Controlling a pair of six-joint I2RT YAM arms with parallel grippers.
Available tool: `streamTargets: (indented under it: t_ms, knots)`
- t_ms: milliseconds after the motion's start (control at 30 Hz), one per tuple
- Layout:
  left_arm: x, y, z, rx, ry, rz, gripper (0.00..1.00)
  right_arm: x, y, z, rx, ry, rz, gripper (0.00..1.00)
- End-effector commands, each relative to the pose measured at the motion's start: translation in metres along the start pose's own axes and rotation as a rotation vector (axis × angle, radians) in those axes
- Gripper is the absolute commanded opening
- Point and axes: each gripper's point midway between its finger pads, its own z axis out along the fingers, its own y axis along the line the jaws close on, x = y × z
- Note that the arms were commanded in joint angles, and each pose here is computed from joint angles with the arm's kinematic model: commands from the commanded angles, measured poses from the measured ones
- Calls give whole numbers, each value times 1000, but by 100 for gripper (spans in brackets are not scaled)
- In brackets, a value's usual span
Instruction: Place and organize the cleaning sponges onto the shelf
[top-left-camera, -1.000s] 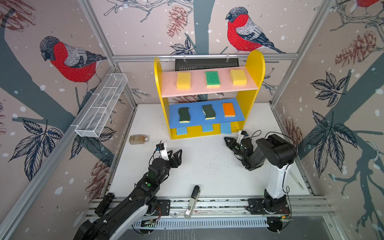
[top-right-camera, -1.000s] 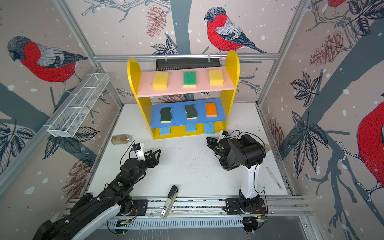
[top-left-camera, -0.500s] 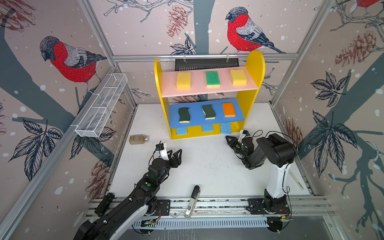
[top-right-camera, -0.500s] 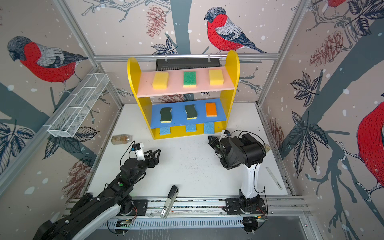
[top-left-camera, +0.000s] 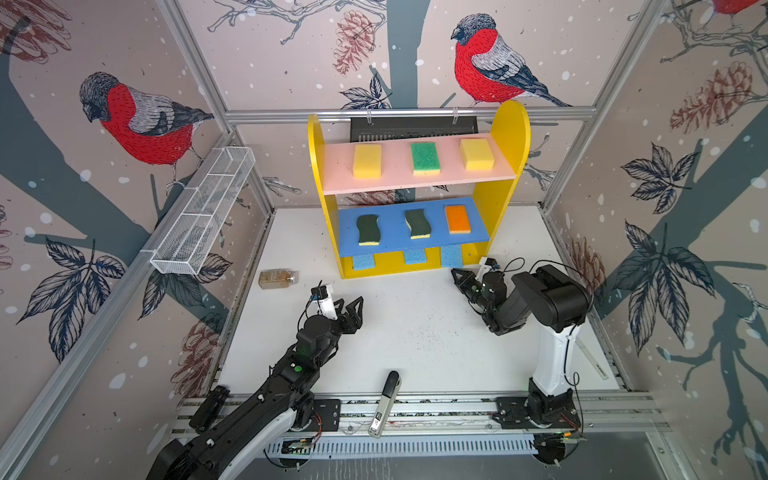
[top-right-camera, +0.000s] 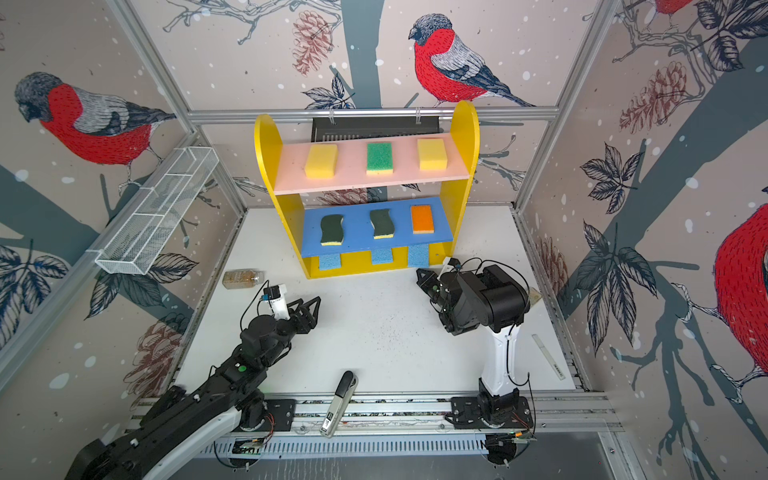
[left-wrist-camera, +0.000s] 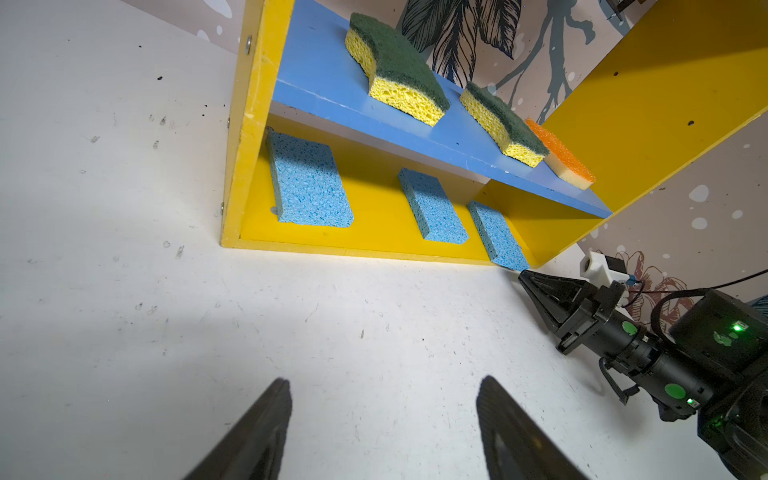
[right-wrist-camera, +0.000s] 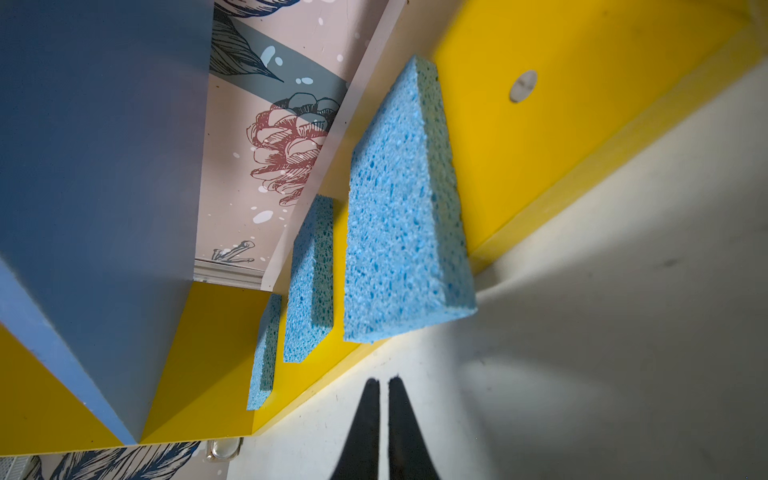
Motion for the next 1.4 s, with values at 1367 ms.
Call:
streamTargets:
  t_ms: [1367]
  knots:
    - [-5,3,1,-22,-28,-17,71,-5,-40,10,207,-21,44,5]
